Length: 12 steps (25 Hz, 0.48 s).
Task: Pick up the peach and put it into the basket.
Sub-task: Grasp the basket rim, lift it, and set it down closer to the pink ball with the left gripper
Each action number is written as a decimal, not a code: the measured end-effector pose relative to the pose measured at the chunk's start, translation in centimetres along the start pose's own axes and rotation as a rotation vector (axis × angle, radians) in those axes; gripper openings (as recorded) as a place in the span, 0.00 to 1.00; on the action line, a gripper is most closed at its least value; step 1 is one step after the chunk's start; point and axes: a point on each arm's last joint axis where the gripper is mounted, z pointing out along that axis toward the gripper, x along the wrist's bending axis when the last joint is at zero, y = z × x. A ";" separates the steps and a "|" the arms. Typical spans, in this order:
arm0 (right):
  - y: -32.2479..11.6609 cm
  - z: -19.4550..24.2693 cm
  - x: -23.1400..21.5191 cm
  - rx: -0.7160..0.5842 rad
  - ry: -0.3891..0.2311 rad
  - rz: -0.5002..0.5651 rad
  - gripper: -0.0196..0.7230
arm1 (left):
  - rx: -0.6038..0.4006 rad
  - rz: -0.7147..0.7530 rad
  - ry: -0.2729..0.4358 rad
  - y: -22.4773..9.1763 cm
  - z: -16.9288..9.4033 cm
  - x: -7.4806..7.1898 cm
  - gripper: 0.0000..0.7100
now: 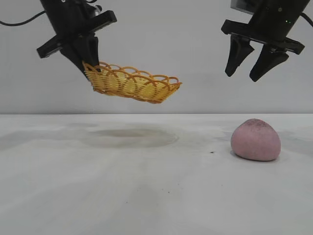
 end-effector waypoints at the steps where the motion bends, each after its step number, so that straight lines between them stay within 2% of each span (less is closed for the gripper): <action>1: 0.0 0.0 0.0 0.000 0.000 0.000 0.56 | 0.018 -0.015 -0.014 -0.6 0.2 -0.1 0.00; 6: 0.0 0.0 0.0 0.000 0.000 0.000 0.56 | 0.121 -0.132 -0.138 -4.3 1.9 -0.5 0.00; 9: 0.0 0.0 0.0 -0.002 -0.001 0.000 0.56 | 0.061 -0.196 -0.212 -5.4 2.5 -0.9 0.00; 12: 0.0 0.0 0.0 -0.002 -0.001 0.000 0.56 | 0.013 -0.218 -0.212 -6.3 4.0 -1.1 0.00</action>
